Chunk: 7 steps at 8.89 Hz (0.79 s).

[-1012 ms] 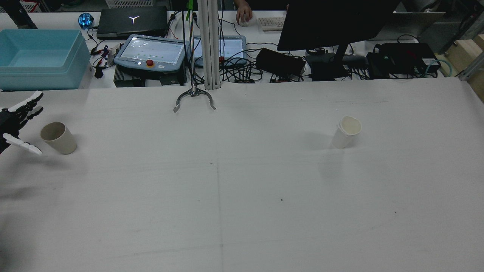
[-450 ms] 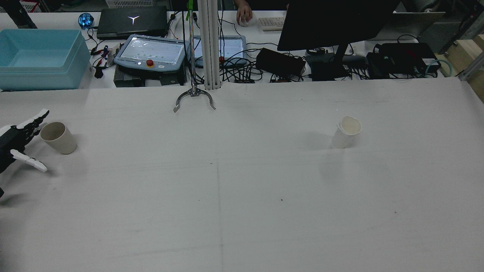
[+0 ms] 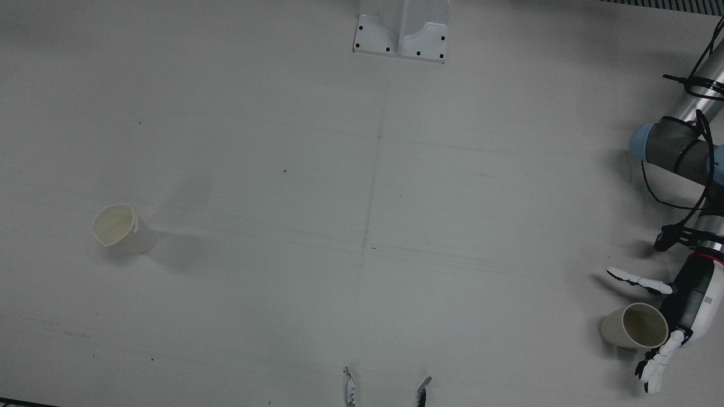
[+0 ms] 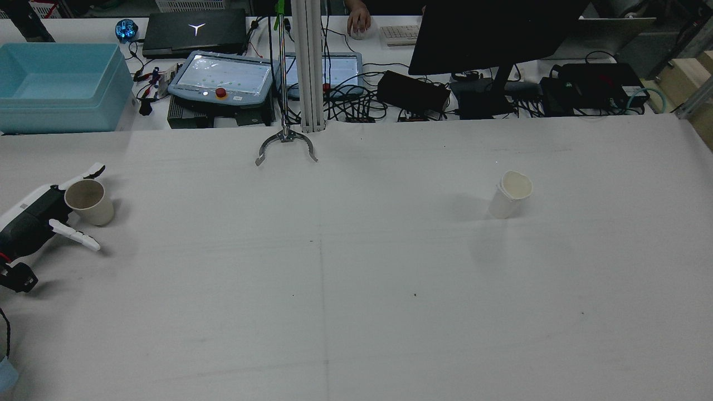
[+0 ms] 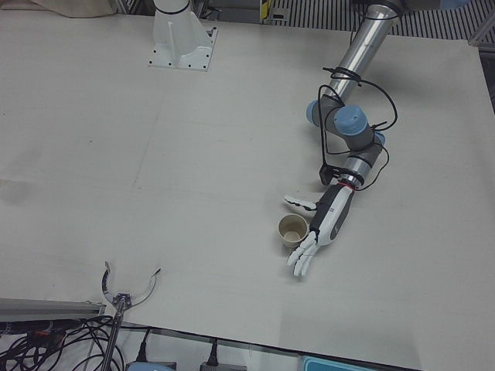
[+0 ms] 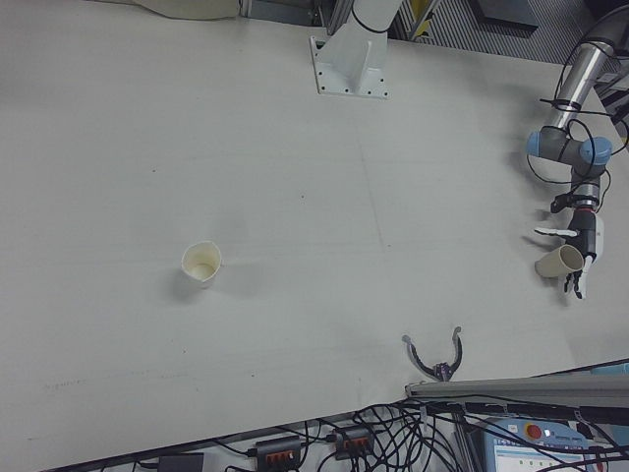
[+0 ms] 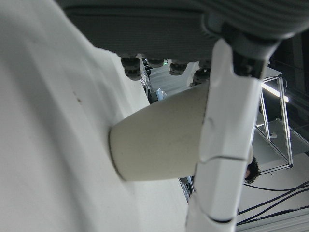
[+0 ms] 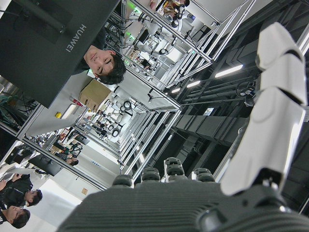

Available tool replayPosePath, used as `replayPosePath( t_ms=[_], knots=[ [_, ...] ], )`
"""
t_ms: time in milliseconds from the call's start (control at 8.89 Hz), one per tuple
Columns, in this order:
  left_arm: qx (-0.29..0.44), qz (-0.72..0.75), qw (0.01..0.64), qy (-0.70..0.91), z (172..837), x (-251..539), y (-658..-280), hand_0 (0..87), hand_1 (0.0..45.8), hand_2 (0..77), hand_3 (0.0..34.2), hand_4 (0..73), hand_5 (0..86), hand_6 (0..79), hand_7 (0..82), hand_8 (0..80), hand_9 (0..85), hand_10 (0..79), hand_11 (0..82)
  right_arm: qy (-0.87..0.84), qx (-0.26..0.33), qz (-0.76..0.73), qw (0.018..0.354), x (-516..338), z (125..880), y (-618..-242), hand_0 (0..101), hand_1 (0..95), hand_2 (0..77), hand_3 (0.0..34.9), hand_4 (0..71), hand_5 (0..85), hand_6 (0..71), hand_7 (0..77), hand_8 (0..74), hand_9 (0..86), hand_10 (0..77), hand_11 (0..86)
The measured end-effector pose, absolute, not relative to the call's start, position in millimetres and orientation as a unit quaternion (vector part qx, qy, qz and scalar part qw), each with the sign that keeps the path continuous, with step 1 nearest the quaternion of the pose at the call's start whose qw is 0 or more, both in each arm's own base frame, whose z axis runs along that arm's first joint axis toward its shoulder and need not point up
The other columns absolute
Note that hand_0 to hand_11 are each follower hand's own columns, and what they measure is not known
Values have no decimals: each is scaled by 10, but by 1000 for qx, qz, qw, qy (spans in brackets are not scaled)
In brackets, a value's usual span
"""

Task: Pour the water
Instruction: 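Close the left hand fingers around the white paper cup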

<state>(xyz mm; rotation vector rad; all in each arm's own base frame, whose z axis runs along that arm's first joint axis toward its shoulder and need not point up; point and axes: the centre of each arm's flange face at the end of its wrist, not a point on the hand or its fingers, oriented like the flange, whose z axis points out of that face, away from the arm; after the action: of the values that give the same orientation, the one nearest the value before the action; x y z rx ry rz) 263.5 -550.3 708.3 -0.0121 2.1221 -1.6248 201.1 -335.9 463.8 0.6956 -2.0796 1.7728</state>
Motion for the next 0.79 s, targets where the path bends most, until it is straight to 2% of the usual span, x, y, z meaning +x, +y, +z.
replayPosePath(
  t_ms=[450,562,675,787],
  knots=[
    [-7,-595,234,769,7026,2726,-5582,798,196,5,0,180,0,49,16,0,11,49,98,-728,242,621,161,2003,4647,-3369,477,164,164,33,0,60,76,55,27,16,0,11],
    [-6,-597,234,767,7033,2709,-5587,799,196,5,0,180,0,49,16,0,11,49,104,-728,242,621,161,1999,4648,-3377,475,164,164,26,0,60,98,60,44,22,0,11],
    [-5,-599,233,766,7031,2686,-5594,799,229,5,0,180,0,60,22,0,11,49,104,-728,241,621,162,1998,4649,-3384,475,164,164,26,0,60,98,60,44,22,0,11],
    [-8,-603,232,763,7034,2671,-5594,801,371,5,0,191,0,82,49,33,11,82,158,-728,241,621,162,1995,4650,-3389,472,131,164,29,0,55,98,60,44,22,0,11]
  ],
)
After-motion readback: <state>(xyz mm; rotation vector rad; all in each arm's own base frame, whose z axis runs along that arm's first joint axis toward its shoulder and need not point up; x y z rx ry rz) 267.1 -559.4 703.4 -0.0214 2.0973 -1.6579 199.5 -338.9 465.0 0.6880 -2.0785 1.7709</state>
